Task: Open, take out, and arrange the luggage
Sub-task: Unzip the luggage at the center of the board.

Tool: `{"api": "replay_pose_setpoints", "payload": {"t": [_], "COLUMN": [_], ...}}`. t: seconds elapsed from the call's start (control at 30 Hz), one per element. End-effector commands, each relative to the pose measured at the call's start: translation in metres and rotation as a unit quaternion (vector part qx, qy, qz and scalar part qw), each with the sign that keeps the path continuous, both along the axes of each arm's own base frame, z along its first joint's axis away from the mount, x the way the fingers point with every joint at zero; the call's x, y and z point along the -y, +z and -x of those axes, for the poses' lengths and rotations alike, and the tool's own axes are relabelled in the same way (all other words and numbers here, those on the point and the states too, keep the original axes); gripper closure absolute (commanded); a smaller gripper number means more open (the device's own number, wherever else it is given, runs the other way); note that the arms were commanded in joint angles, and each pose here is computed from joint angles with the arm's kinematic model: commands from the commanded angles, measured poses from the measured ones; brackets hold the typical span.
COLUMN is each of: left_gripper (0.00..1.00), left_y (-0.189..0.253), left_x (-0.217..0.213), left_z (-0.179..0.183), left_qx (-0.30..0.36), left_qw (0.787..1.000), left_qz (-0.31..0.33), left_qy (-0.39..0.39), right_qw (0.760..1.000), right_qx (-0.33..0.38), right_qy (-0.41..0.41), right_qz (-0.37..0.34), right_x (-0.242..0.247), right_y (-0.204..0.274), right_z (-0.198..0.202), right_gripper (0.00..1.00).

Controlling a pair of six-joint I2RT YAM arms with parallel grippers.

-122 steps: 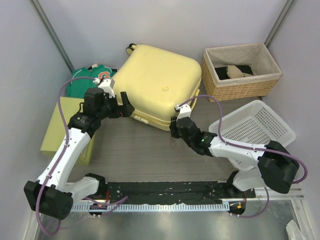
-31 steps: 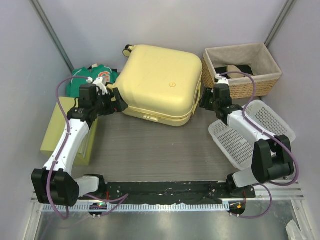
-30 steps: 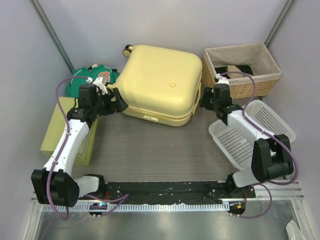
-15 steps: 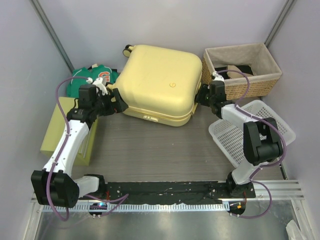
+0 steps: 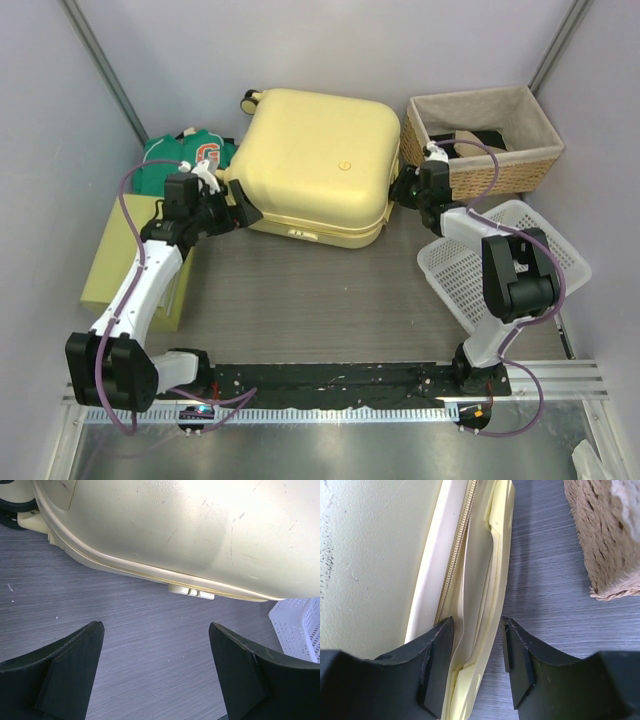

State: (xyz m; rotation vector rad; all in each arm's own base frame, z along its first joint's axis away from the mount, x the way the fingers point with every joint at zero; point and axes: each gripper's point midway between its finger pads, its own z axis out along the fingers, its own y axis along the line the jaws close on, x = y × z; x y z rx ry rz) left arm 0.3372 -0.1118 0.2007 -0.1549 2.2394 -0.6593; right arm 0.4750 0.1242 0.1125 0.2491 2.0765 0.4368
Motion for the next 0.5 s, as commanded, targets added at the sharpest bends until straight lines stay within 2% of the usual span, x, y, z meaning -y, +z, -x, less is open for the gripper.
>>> {"api": "replay_pose_setpoints", "payload": {"t": [0.0,0.47], "left_gripper": [0.1,0.09], "left_y": [0.02,0.018], "left_x": [0.003,-0.001], "left_z": [-0.004,0.0], "left_qx": [0.044,0.043], "left_qw": [0.999,0.999], "left_qz": [0.017,0.001], "left_qy": [0.008,0.007], "right_qw": [0.998,0.995], "right_qx": [-0.06,-0.075], "right_qy": [0.007,-0.015], "right_qz": [0.002,-0.058], "right_x": [-0.004,0.008], "right_y": [-0.042,-0.055], "right_z": [0.029,0.039], "right_gripper": [0.49,0.5]}}
